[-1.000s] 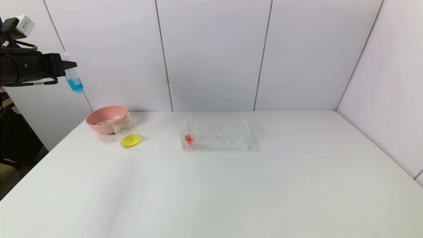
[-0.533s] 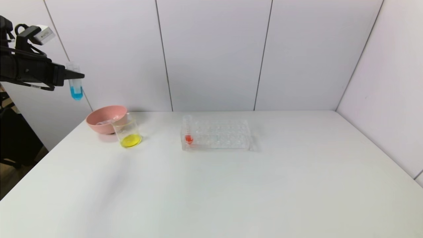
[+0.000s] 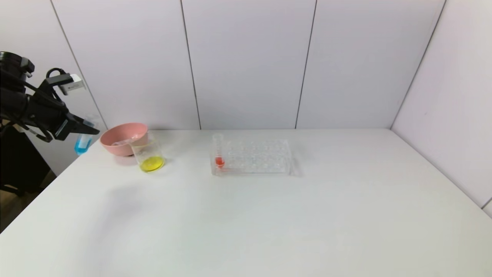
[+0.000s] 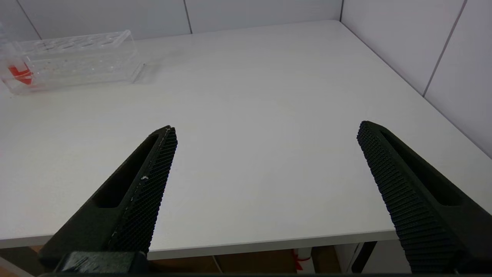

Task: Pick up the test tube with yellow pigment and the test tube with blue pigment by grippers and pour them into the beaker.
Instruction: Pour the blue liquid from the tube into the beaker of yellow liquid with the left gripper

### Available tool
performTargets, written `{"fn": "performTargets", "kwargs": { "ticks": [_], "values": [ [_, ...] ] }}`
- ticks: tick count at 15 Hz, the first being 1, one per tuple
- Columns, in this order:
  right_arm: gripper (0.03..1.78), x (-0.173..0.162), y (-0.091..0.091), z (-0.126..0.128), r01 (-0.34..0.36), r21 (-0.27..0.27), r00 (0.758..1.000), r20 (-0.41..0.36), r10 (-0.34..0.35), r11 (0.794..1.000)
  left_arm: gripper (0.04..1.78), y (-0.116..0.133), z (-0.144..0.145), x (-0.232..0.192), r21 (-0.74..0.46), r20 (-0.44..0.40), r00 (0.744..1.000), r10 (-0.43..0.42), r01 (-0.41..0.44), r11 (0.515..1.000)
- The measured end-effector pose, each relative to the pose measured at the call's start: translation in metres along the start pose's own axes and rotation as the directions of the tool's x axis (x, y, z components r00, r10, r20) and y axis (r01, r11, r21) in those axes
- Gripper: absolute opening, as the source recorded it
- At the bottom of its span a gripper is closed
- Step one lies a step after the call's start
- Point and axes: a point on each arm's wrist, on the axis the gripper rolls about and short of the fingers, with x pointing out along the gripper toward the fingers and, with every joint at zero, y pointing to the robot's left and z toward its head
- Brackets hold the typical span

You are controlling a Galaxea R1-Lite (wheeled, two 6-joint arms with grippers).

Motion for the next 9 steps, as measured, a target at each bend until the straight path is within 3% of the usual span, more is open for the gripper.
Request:
{"fn": "performTargets", "kwargs": {
  "ticks": [5,9],
  "values": [
    [1.71,0.000,0.000,0.000,0.000,0.000,1.000,0.000,0.000,1.000,0.44,0.005,-0.002,0.013,0.221,-0.074,0.995,0.061,-0.043,0.974],
    [1.71,0.000,0.000,0.000,0.000,0.000,1.000,0.000,0.000,1.000,0.44,0.005,0.006,0.025,0.417,-0.074,0.991,0.109,-0.068,0.906]
  ]
}}
